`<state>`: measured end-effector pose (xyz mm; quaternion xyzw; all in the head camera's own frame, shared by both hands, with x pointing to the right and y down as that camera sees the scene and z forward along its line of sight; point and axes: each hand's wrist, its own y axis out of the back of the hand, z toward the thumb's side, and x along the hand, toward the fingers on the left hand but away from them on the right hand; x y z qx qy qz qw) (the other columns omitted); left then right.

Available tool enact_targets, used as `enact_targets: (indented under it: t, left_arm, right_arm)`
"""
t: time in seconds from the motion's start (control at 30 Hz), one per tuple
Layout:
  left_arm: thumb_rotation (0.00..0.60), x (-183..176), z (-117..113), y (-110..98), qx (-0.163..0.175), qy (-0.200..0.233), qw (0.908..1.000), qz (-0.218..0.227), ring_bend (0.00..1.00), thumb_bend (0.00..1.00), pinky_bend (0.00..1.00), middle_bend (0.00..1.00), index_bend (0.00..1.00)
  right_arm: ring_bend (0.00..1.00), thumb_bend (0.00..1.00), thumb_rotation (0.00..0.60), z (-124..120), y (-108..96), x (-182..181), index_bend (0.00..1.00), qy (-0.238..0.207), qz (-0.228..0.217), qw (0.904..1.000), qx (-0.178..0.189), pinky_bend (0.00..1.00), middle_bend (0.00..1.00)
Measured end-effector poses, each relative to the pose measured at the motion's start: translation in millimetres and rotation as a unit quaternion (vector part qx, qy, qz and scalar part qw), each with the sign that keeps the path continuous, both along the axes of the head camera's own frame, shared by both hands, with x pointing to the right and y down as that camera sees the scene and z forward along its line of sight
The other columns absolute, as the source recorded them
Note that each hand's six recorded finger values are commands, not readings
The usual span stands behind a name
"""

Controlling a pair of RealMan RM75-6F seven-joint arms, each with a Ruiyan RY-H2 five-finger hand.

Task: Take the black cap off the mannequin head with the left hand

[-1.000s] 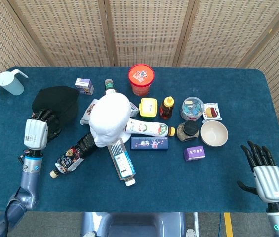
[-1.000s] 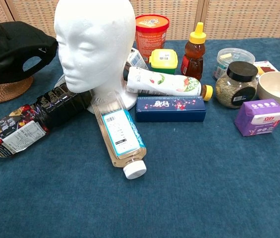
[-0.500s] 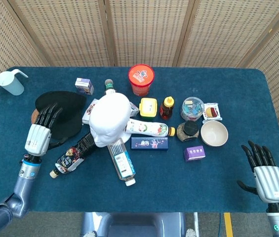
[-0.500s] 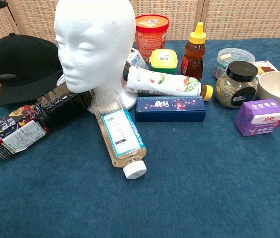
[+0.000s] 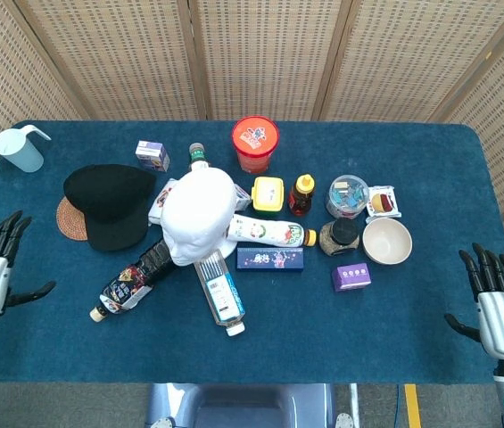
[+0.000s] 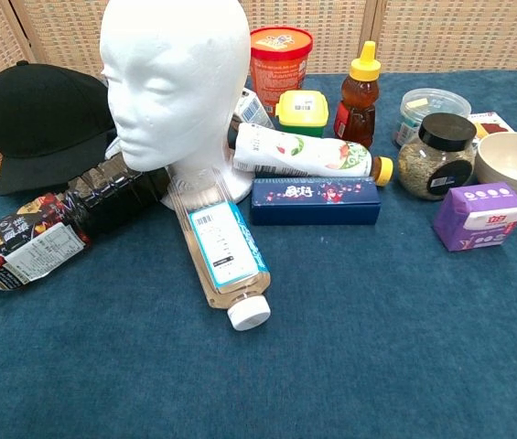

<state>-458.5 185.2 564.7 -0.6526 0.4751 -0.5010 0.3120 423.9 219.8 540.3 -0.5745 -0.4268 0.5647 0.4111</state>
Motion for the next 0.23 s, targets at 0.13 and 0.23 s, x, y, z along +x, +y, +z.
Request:
enact_targets:
  t: [0.13, 0.23]
  left_arm:
    - [0.6, -21, -7, 26, -0.038, -0.022, 0.9985, -0.033, 0.0, 0.0, 0.08, 0.0, 0.0]
    - [0.6, -26, -8, 29, -0.044, -0.029, 0.9978, -0.04, 0.0, 0.0, 0.08, 0.0, 0.0]
  right_arm:
    - [0.0, 0.0, 0.6, -1, -1, 2, 0.01, -0.004, 0.002, 1.0, 0.007, 0.0, 0.0]
    - [0.0, 0.0, 0.6, -2, -1, 3, 0.01, -0.004, 0.003, 0.9999, 0.01, 0.0, 0.0]
